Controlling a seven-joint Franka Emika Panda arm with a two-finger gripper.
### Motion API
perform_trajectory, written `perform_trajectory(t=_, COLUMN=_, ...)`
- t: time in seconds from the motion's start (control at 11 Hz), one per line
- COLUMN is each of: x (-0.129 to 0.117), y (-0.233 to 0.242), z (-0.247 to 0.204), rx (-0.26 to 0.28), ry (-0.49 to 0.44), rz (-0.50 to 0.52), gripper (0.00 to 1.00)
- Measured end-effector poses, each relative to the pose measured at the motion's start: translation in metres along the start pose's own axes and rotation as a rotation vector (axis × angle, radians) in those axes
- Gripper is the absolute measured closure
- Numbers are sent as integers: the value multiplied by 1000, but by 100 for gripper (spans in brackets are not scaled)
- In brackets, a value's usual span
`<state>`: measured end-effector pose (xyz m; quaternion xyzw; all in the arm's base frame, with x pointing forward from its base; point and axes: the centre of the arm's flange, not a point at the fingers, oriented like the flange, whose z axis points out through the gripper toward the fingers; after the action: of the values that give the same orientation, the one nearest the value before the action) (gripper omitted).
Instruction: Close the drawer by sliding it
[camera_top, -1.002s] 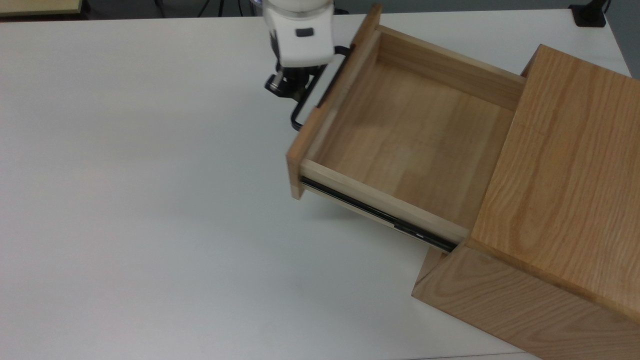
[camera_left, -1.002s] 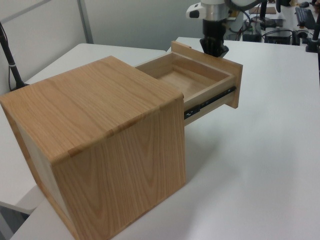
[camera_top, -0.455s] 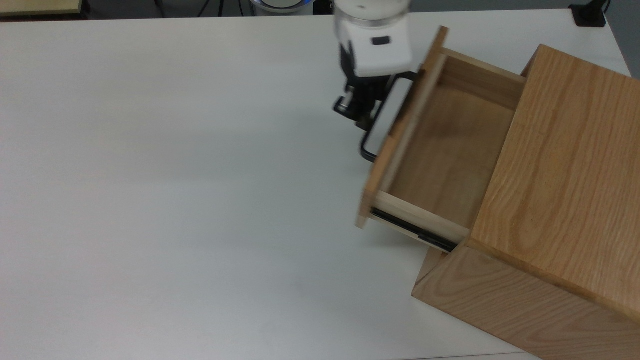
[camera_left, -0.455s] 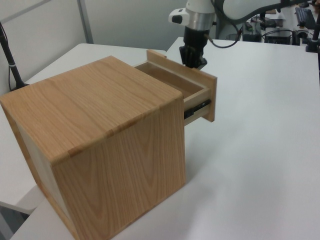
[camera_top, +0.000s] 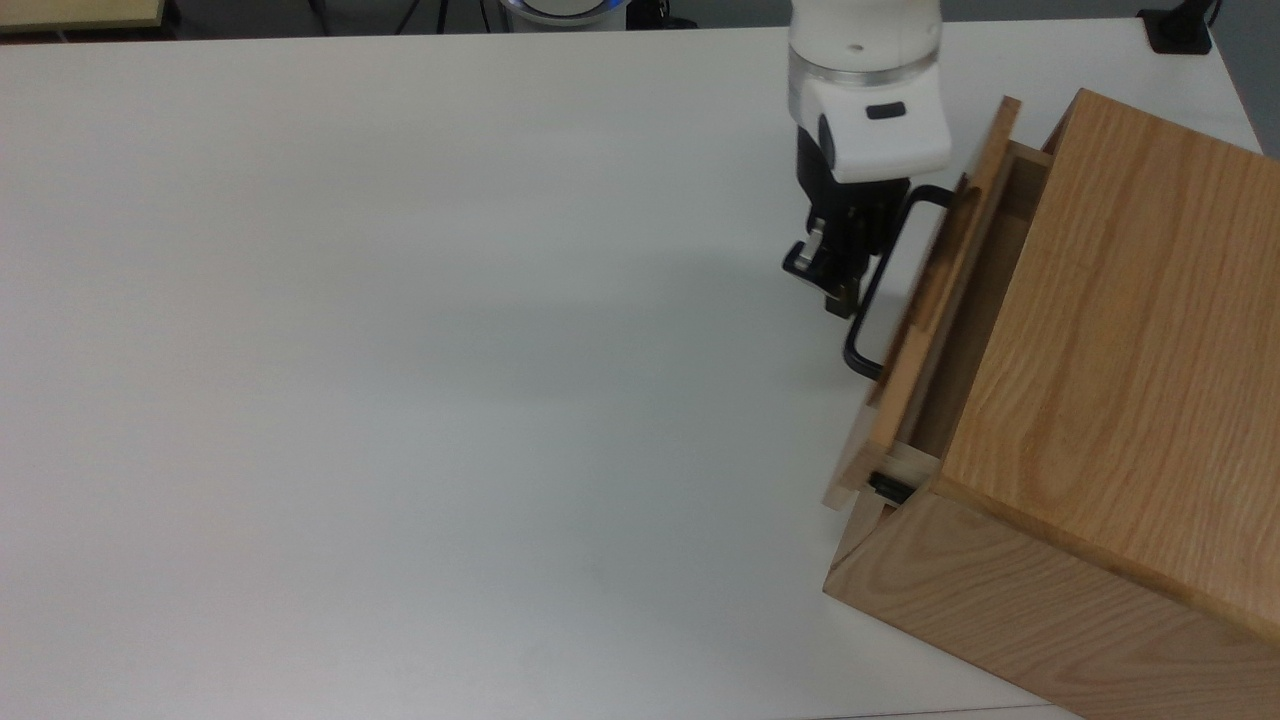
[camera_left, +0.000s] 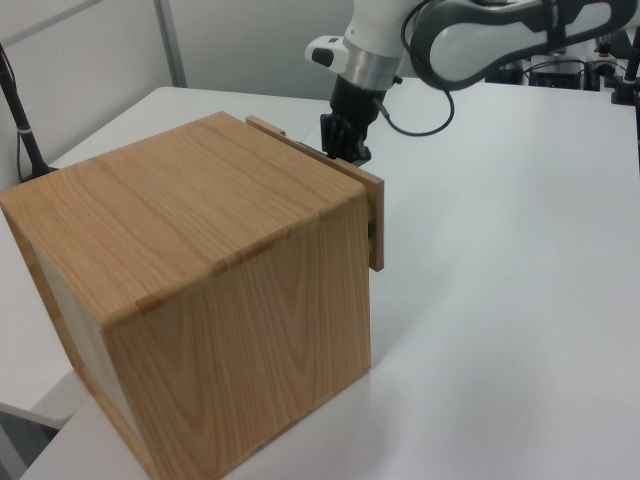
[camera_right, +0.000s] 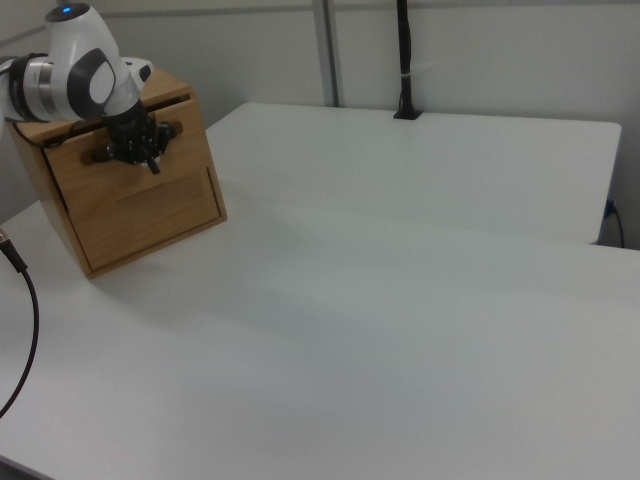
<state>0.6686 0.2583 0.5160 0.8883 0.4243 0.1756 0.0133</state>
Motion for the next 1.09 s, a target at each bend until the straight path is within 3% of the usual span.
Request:
perform_trajectory(t=0.64, x=21, y=-9, z=8, rx=-38, ry=89, rz=21, gripper=100)
perform_trajectory(t=1.09, x=25, y=-16, z=6, rx=-38, ry=100, rz=48, gripper=100)
